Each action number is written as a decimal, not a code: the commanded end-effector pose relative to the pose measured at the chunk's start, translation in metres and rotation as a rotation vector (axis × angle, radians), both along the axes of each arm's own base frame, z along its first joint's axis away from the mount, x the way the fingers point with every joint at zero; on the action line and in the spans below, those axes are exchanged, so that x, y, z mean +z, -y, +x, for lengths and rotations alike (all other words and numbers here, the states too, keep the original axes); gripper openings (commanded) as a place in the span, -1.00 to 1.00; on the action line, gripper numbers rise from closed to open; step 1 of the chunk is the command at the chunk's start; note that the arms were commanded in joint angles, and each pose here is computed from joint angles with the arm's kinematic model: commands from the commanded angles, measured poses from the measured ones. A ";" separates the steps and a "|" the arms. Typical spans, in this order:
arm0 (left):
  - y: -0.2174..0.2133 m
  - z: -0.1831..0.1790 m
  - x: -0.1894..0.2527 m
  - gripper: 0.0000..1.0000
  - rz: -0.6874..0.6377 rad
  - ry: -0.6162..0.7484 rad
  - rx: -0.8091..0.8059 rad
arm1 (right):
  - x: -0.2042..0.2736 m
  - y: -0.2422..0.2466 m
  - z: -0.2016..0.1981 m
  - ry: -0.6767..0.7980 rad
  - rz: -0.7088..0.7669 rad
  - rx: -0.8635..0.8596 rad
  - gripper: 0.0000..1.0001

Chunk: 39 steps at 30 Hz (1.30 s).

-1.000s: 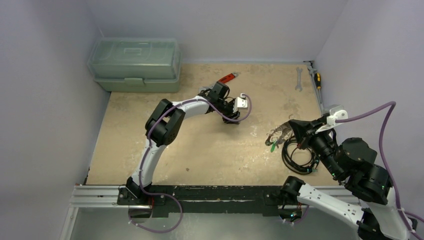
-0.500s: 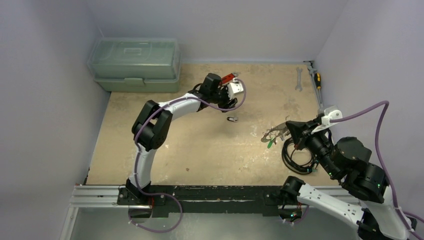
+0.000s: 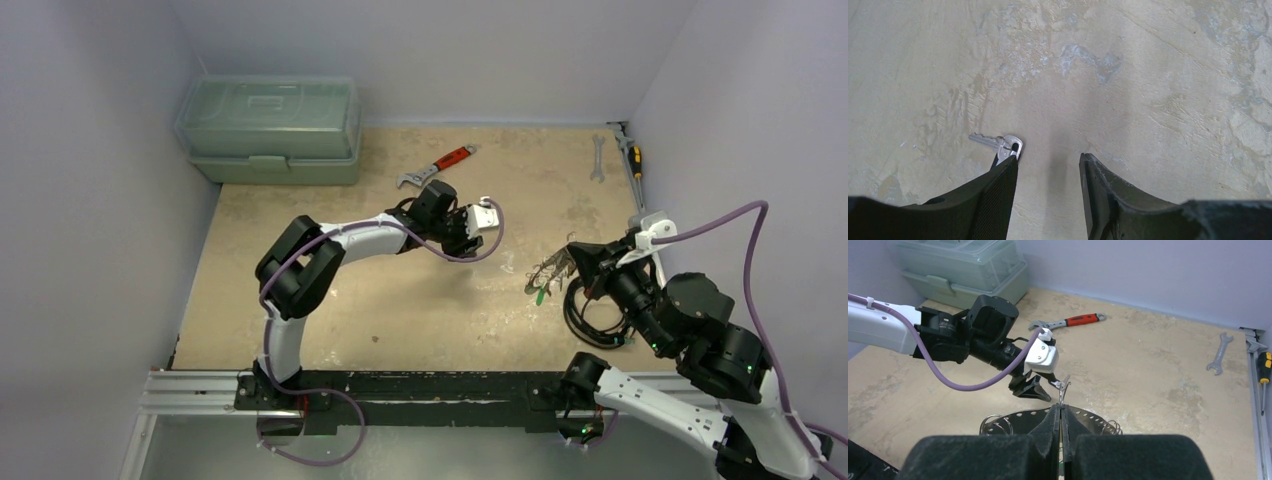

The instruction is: Put the keys on the keyring

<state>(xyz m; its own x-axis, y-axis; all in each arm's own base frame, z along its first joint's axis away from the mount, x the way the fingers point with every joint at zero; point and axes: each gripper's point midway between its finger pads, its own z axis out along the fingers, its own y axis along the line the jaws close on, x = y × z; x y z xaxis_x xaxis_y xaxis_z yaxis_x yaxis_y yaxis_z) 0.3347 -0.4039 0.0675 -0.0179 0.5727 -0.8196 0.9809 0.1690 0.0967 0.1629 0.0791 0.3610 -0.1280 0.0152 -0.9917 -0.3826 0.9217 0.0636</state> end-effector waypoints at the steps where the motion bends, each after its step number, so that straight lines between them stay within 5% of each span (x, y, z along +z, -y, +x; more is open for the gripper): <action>1: 0.011 0.019 0.012 -0.04 -0.042 0.058 0.032 | 0.016 -0.004 0.002 0.047 0.060 0.005 -1.00; 17: 0.017 0.034 0.022 -0.19 -0.169 -0.154 0.607 | 0.009 0.001 0.006 0.023 0.039 -0.040 -1.00; 23: 0.011 0.040 0.005 -0.26 -0.063 -0.215 0.835 | 0.010 0.002 0.005 0.025 0.041 -0.040 -1.00; 39: 0.009 0.042 -0.017 -0.55 -0.013 -0.197 0.925 | 0.011 0.000 0.004 0.016 0.044 -0.024 -1.00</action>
